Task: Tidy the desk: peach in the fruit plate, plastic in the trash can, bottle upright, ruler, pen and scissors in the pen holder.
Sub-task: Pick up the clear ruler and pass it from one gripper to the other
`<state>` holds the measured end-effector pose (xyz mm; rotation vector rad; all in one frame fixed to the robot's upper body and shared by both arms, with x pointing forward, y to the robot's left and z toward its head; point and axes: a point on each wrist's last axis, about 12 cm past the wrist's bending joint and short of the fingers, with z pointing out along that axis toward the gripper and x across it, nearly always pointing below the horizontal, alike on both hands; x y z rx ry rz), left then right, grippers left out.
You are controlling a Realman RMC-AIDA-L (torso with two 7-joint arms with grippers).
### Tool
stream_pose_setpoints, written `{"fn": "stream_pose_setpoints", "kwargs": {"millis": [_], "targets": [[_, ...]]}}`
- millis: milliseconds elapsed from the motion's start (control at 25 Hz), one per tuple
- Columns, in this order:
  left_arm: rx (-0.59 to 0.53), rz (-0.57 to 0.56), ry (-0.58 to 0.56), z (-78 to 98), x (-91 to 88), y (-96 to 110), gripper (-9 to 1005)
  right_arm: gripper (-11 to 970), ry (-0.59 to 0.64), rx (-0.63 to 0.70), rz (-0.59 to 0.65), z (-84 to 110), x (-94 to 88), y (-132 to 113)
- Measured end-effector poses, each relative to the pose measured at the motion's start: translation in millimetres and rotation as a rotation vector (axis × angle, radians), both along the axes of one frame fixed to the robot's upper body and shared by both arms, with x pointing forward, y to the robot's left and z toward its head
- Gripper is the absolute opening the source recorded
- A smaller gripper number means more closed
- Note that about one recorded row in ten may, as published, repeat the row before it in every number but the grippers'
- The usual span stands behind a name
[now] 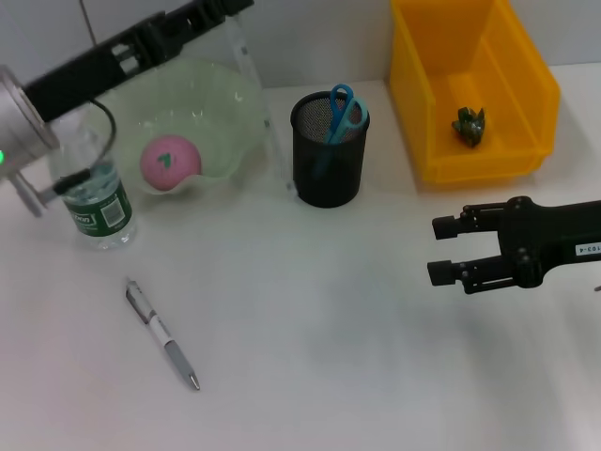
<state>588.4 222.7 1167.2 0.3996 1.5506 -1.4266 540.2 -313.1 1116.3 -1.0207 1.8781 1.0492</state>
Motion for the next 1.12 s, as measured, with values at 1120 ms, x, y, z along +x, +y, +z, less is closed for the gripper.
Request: {"fn": "stream_pose_setpoints", "kwargs": {"millis": [1120], "targets": [[0.247,0.554,-0.463,-79.6,-47.7,-73.6,417,769,-0.371,0.176,-0.183,-24.5,11.5,51.1]]}}
